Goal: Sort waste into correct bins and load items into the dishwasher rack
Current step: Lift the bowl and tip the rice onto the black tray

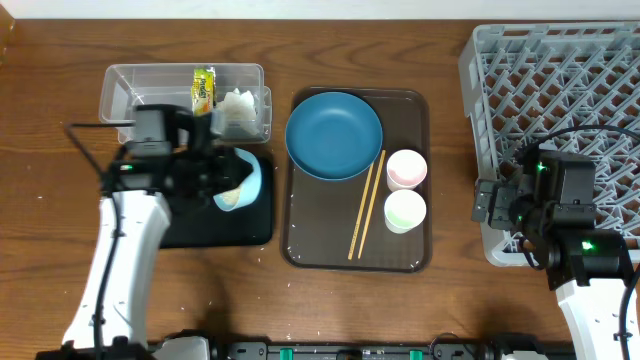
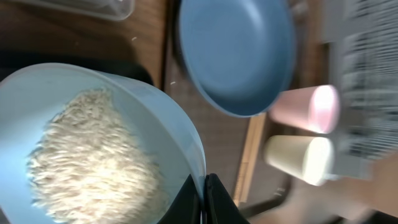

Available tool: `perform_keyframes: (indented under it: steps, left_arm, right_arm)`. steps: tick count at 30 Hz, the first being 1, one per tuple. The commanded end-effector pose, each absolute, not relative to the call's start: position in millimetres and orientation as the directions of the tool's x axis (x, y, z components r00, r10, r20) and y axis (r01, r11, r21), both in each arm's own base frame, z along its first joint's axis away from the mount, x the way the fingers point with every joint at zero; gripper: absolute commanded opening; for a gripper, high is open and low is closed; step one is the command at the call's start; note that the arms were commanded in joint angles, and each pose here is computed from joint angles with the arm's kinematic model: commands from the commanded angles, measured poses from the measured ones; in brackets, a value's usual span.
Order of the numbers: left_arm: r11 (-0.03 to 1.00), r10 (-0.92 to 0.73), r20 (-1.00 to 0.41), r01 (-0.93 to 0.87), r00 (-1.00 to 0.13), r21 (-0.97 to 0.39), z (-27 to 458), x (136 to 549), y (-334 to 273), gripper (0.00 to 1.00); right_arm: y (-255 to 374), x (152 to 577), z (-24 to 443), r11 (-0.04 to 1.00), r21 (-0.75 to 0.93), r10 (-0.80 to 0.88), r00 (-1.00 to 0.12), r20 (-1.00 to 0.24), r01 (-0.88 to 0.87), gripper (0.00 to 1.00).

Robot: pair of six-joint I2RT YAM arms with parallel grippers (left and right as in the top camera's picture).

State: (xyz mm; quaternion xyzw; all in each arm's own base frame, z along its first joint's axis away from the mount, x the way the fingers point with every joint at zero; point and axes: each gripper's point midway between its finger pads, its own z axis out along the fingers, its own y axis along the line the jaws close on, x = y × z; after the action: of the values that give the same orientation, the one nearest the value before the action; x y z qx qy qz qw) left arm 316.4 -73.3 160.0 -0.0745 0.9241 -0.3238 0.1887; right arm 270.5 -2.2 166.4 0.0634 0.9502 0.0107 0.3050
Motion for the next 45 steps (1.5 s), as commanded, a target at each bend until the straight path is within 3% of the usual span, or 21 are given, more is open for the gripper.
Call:
perform_keyframes:
  steps: [1, 5, 13, 25, 29, 32, 33, 35, 38, 39, 41, 45]
  left_arm:
    - [0.558, -0.256, -0.274, 0.090, -0.927, -0.825, 179, 313, -81, 0.06]
    - [0.367, -0.325, -0.188, 0.059, -0.927, -0.928, 182, 321, -65, 0.06]
    - [0.041, -0.420, 0.015, -0.036, -0.907, -0.999, 177, 335, -35, 0.06]
    - [-0.091, -0.485, 0.274, -0.264, -0.830, -0.960, 166, 327, -10, 0.06]
    - [0.012, -0.516, 0.201, -0.242, -0.832, -0.970, 151, 330, 0, 0.06]
    - [0.057, -0.538, 0.297, -0.385, -0.789, -0.921, 130, 326, 3, 0.06]
    - [0.018, -0.525, 0.299, -0.362, -0.797, -0.932, 139, 326, 0, 0.06]
    - [-0.036, -0.502, 0.168, -0.173, -0.848, -0.984, 167, 329, -5, 0.06]
    - [0.107, -0.519, 0.178, -0.271, -0.836, -0.957, 138, 327, 0, 0.06]
    - [0.084, -0.519, 0.196, -0.277, -0.832, -0.957, 140, 327, -1, 0.06]
    - [-0.001, -0.503, 0.090, -0.104, -0.859, -0.995, 169, 331, -5, 0.06]
    - [0.026, -0.497, 0.105, -0.136, -0.861, -0.990, 165, 329, -8, 0.06]
  right_arm:
    - [-3, 274, 176, 0.992, 0.061, 0.125, -0.792, -0.598, 0.111, 0.99]
    - [-3, 273, 176, 0.992, 0.061, 0.125, -0.792, -0.598, 0.111, 0.99]
    - [-3, 273, 176, 0.992, 0.061, 0.125, -0.792, -0.598, 0.111, 0.99]
    - [-3, 274, 176, 0.992, 0.061, 0.125, -0.792, -0.598, 0.111, 0.99]
    - [-3, 274, 176, 0.992, 0.061, 0.125, -0.792, -0.598, 0.111, 0.99]
    - [-3, 274, 176, 0.992, 0.061, 0.125, -0.792, -0.598, 0.111, 0.99]
    - [-3, 273, 176, 0.992, 0.061, 0.125, -0.792, -0.598, 0.111, 0.99]
    - [-3, 273, 176, 0.992, 0.061, 0.125, -0.792, -0.597, 0.111, 0.99]
    - [-3, 274, 176, 0.992, 0.061, 0.125, -0.791, -0.599, 0.111, 0.99]
    - [-3, 274, 176, 0.992, 0.061, 0.125, -0.791, -0.599, 0.111, 0.99]
    - [-3, 273, 175, 0.992, 0.060, 0.125, -0.794, -0.595, 0.111, 0.99]
    - [-3, 273, 175, 0.992, 0.060, 0.125, -0.794, -0.594, 0.111, 0.99]
